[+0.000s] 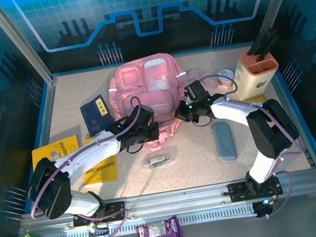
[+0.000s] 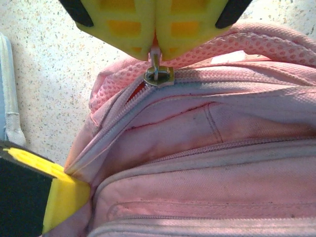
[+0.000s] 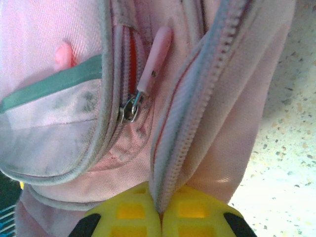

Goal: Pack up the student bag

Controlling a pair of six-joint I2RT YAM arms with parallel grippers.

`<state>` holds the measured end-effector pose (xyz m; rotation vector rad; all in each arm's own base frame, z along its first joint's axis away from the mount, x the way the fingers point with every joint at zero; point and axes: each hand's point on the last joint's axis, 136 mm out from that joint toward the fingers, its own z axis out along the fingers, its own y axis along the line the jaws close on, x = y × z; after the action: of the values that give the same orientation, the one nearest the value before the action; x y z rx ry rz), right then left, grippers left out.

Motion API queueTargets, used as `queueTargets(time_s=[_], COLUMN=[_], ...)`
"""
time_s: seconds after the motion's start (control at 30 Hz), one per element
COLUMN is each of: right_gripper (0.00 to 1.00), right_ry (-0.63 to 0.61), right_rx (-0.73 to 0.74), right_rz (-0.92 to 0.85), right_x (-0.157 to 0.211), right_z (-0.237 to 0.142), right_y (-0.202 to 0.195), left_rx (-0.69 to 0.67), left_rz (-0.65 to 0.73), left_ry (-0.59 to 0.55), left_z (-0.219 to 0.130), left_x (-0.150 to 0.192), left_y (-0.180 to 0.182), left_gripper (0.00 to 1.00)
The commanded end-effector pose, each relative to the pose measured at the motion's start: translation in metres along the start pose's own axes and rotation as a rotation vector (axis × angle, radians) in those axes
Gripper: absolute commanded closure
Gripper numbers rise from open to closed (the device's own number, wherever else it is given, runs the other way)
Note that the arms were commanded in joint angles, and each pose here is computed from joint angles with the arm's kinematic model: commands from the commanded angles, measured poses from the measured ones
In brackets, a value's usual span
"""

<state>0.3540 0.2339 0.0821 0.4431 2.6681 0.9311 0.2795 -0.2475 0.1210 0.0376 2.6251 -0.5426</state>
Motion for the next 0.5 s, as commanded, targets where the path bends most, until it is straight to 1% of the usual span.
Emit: queueTargets(time_s=[0.0,0.07,0.17,0.23,0.33,0.4,0.47], right_gripper=[1.0,1.0,1.0,1.0,1.0,1.0,0.99], right_ry=[-0.134,-0.147,-0.146,-0.141,-0.13,-0.123,-0.104], right_rx=[-0.022,-0.023,-0.028,-0.022,-0.013,-0.018,-0.037], right_rz=[-0.054,-0.063,-0.073,-0.078,-0.08,-0.082,-0.084], right_x=[-0.045,-0.056,-0.07,-0.078,-0.085,-0.085,-0.081], right_z=[-0.018,-0.026,-0.033,-0.036,-0.036,-0.035,-0.033], right_y=[0.008,0.006,0.003,-0.001,-0.005,-0.004,-0.001], left_rx=[0.059,0.015,0.02,-0.007,-0.033,-0.022,0.007], left_rz=[0.072,0.089,0.103,0.115,0.088,0.09,0.078], left_ry=[-0.037,-0.025,0.019,0.027,0.048,0.055,0.037], left_z=[-0.023,-0.023,-0.021,-0.019,-0.014,-0.011,-0.009], left_x=[-0.012,-0.007,0.003,0.008,0.012,0.012,0.007], left_y=[-0.019,-0.006,0.005,0.016,0.034,0.035,0.027], left_gripper=[1.0,1.0,1.0,1.0,1.0,1.0,1.0])
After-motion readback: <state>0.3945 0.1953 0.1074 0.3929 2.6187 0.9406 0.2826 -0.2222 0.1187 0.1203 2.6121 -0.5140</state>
